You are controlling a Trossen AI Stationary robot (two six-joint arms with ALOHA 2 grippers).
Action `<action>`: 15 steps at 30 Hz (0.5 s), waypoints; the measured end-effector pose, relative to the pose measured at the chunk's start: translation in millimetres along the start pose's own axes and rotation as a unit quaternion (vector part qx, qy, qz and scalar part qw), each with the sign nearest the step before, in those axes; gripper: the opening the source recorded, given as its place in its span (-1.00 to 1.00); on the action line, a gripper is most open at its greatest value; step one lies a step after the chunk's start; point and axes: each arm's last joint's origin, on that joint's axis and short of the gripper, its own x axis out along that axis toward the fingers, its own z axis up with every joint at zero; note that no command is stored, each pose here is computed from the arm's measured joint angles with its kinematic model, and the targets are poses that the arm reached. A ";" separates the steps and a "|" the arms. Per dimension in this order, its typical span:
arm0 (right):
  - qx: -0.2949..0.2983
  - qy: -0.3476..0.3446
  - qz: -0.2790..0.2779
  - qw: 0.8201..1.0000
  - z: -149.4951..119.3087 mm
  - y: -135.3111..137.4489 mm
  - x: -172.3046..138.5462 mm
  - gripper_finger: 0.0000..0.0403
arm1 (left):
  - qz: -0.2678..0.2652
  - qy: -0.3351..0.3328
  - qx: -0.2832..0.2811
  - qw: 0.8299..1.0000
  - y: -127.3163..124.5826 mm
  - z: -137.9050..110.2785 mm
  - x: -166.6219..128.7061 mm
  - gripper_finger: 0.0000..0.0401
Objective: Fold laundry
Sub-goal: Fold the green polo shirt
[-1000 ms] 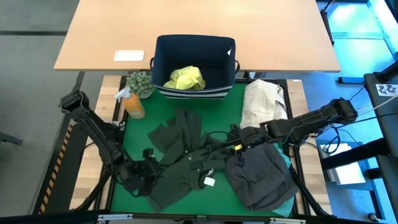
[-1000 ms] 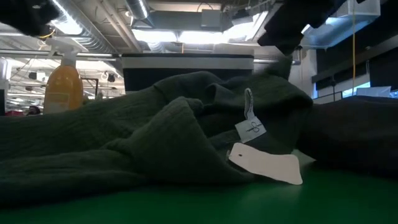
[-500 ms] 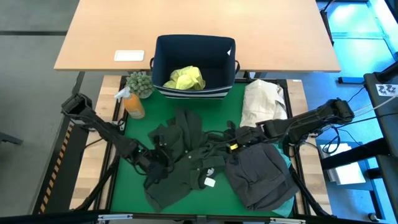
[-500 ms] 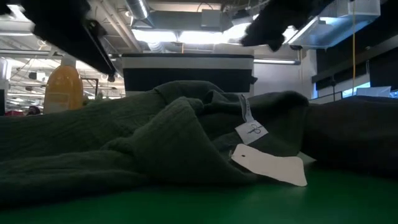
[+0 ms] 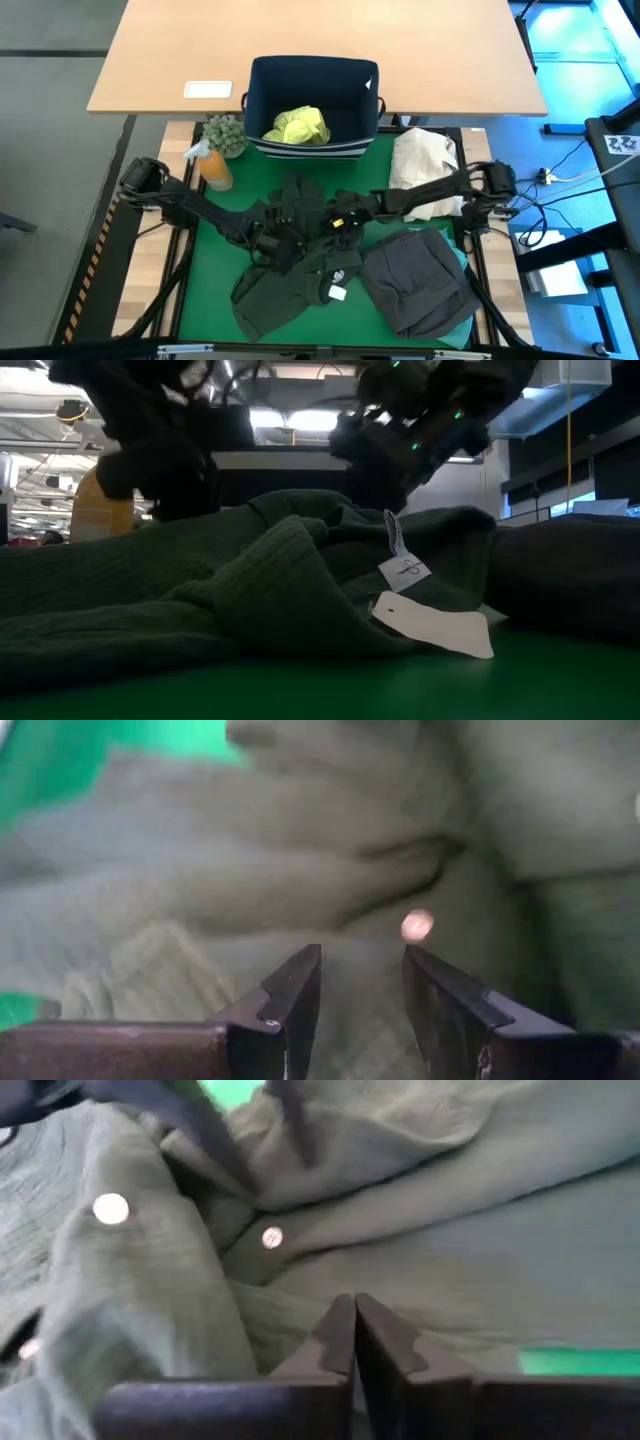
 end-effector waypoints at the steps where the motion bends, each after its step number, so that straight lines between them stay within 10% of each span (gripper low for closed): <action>1: 0.002 0.005 0.006 1.000 -0.2 -1.1 4.1 -0.96 | 0.001 0.014 -0.005 1.000 1.0 -2.1 3.2 -0.31; 15: 0.084 0.214 -0.110 0.967 -29.4 -8.8 -3.7 -0.98 | 0.088 0.192 -0.026 0.977 4.8 -46.6 -14.8 -0.36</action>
